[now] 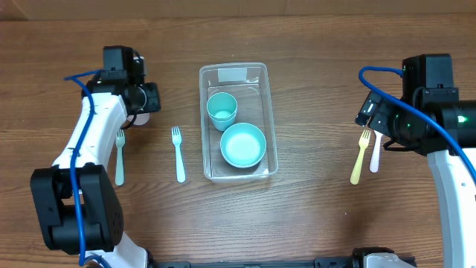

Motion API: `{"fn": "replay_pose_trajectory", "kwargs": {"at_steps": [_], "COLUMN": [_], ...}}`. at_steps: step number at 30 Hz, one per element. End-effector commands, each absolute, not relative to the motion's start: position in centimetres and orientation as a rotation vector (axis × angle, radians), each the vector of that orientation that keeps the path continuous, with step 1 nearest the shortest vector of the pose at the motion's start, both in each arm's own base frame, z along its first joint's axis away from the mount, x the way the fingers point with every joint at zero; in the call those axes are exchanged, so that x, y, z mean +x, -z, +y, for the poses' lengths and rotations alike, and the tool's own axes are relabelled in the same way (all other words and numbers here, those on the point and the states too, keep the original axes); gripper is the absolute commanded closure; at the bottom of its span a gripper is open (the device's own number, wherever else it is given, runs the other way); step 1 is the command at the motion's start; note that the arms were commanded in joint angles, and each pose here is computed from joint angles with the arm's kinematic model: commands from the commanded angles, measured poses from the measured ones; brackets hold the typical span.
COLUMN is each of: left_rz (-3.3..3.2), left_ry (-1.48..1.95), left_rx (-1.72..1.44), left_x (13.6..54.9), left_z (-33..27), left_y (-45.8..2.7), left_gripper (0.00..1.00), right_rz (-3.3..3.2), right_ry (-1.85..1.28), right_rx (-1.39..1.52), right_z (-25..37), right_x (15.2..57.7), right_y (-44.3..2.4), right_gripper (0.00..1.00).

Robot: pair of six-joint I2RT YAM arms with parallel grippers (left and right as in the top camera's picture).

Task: Pack container
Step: 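Lower the left gripper and grasp the pink cup rim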

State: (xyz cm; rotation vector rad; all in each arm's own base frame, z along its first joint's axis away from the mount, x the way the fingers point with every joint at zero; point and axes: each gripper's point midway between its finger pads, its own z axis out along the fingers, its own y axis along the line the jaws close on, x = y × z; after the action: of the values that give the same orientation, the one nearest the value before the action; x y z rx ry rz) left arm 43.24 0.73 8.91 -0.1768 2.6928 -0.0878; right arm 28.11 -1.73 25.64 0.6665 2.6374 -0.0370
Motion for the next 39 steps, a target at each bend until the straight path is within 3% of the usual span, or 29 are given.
{"fn": "replay_pose_trajectory", "kwargs": {"at_steps": [1,13,22,25,33,39], "left_rz": [2.732,2.776,2.775,2.77,2.726,2.641], "left_ry": [0.078,-0.073,-0.139,-0.149,-0.148,-0.11], "left_rx": [-0.041,-0.085,-0.101,-0.103,-0.106,-0.189], "left_x": [43.1,42.6,42.5,42.7,44.1,46.6], "left_z": [-0.4,1.5,2.3,2.5,2.5,2.0], "left_y": [-7.3,-5.9,-5.9,-6.0,-8.1,-14.9], "left_gripper": [0.58,0.63,0.82,0.95,0.96,0.96], "right_rz": [2.622,2.622,2.622,2.622,2.622,2.622], "right_ry": [0.036,0.037,0.036,0.037,0.037,0.036], "right_rx": [0.671,0.672,0.672,0.671,0.672,0.672], "right_z": [-1.9,-1.9,-1.9,-1.9,-1.9,-1.9], "right_x": [28.2,28.2,28.2,28.2,28.2,28.2], "right_y": [-26.0,-26.0,-26.0,-26.0,-26.0,-26.0], "right_gripper": [0.0,0.0,0.0,0.0,0.0,0.0]}}
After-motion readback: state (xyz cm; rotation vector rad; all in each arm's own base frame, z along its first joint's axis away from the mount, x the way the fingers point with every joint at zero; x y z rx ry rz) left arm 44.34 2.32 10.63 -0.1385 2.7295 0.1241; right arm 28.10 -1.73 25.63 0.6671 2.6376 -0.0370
